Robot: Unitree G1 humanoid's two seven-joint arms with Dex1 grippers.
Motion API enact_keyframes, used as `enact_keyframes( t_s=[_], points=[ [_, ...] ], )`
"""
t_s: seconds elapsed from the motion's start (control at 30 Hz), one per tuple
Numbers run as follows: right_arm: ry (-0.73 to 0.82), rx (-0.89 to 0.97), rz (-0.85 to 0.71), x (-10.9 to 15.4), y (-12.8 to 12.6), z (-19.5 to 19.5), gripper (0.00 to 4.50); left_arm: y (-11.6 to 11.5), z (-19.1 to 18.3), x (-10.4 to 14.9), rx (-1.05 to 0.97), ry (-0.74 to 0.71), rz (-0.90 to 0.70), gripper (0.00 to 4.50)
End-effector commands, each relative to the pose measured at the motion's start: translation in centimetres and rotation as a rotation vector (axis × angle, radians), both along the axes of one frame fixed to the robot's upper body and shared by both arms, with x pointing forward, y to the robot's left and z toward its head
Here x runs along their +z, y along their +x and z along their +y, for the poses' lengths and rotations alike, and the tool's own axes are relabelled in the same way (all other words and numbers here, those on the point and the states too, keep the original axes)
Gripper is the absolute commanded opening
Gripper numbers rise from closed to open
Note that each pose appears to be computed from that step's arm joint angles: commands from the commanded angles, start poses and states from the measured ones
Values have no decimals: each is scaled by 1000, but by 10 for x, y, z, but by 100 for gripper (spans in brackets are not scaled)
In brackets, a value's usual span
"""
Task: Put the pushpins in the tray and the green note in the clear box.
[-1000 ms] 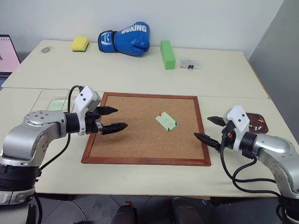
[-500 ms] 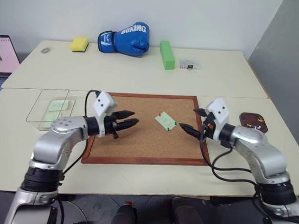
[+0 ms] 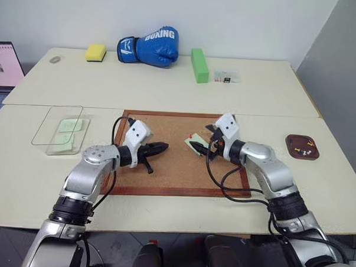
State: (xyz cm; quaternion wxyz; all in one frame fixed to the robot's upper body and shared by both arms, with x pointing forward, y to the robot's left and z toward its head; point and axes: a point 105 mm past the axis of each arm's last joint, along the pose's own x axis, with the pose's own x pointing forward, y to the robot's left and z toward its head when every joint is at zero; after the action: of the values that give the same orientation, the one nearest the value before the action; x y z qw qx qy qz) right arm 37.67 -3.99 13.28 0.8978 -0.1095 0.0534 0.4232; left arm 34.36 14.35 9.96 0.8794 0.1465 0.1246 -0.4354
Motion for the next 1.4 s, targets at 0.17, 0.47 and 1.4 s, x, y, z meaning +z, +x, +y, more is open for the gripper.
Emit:
enact_keyframes(
  t_s=[0.17, 0.47, 1.4],
  points=[
    [-22, 31, -16, 2, 19, 27, 450, 1, 6, -5, -10, 84, -2, 3],
    [-91, 35, -29, -7, 30, 33, 348, 2, 13, 0, 5, 99, -17, 0],
    [69, 78, -89, 29, 29, 44, 0, 7, 20, 3, 34, 129, -36, 0]
  ],
)
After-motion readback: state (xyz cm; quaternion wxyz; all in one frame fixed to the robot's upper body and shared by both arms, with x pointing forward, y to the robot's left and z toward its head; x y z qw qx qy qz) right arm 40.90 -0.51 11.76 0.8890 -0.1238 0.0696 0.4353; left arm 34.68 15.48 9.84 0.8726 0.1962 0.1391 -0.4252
